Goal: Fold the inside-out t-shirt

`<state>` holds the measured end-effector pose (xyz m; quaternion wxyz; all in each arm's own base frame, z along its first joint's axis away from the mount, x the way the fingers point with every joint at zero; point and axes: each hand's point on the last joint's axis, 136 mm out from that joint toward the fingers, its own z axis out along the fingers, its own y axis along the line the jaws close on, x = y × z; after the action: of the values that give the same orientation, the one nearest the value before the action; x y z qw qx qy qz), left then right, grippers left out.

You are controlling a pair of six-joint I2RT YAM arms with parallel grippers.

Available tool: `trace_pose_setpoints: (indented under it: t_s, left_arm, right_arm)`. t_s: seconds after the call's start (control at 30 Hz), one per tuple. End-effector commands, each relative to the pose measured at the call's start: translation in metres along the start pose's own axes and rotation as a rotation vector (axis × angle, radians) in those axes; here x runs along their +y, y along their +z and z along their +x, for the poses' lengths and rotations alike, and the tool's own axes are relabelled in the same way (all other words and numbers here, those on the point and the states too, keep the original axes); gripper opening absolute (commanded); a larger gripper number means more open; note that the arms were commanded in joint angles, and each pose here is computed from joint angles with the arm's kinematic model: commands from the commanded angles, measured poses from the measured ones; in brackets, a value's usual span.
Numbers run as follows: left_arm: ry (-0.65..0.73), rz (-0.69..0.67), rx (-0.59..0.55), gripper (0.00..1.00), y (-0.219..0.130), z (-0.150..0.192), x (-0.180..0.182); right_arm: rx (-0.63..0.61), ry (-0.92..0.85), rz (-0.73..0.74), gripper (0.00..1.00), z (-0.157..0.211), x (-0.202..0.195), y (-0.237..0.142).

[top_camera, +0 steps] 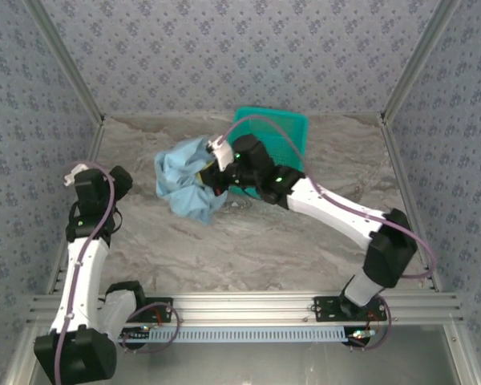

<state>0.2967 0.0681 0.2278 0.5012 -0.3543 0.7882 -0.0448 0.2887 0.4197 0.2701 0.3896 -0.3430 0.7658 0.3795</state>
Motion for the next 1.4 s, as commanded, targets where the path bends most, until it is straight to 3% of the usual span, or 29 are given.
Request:
trace_pose_setpoints:
  t_s: [0.0, 0.07, 0.13, 0.17, 0.23, 0.33, 0.43, 0.5, 0.63, 0.8, 0.9, 1.1, 1.37]
  left_arm:
    - [-0.040, 0.021, -0.022, 0.91, -0.015, -0.015, -0.006]
    - [-0.033, 0.070, 0.034, 0.91, -0.013, -0.006, -0.017]
    - [-0.026, 0.135, 0.121, 0.90, -0.007, 0.012, -0.029]
    - [-0.019, 0.157, 0.158, 0.89, -0.005, 0.020, -0.034]
    - [0.015, 0.200, 0.217, 0.89, -0.005, 0.039, -0.045]
    - [0.073, 0.243, 0.290, 0.89, -0.007, 0.070, -0.059]
    - [0.116, 0.259, 0.358, 0.89, -0.005, 0.102, -0.062]
    - [0.135, 0.251, 0.388, 0.89, 0.001, 0.118, -0.060]
    - [0.148, 0.275, 0.413, 0.89, 0.008, 0.131, -0.067]
    - [0.246, 0.273, 0.459, 0.89, 0.013, 0.154, -0.079]
    - [0.285, 0.274, 0.488, 0.89, 0.014, 0.164, -0.083]
    - [0.297, 0.288, 0.486, 0.89, 0.013, 0.168, -0.085]
    - [0.317, 0.291, 0.485, 0.89, 0.009, 0.169, -0.083]
  right_arm:
    - [0.074, 0.094, -0.046, 0.01, 0.028, -0.002, 0.031]
    - [0.167, 0.073, 0.028, 0.31, 0.045, -0.018, 0.041]
    - [0.246, 0.002, 0.136, 0.65, 0.054, -0.035, 0.031]
    - [0.252, -0.018, 0.175, 0.77, 0.052, -0.041, 0.022]
    - [0.243, -0.038, 0.237, 0.88, 0.044, -0.051, -0.004]
    - [0.219, -0.029, 0.370, 0.90, 0.040, -0.082, -0.049]
    - [0.244, 0.024, 0.539, 0.91, 0.050, -0.141, -0.074]
    - [0.267, 0.073, 0.602, 0.89, 0.056, -0.176, -0.072]
    - [0.213, 0.306, 0.539, 0.83, 0.061, -0.228, -0.048]
    - [0.282, 0.398, 0.709, 0.78, 0.082, -0.299, -0.031]
    - [0.343, 0.440, 0.843, 0.72, 0.101, -0.342, -0.039]
    - [0.446, 0.515, 1.028, 0.67, 0.148, -0.401, -0.093]
    - [0.438, 0.631, 1.161, 0.62, 0.170, -0.463, -0.192]
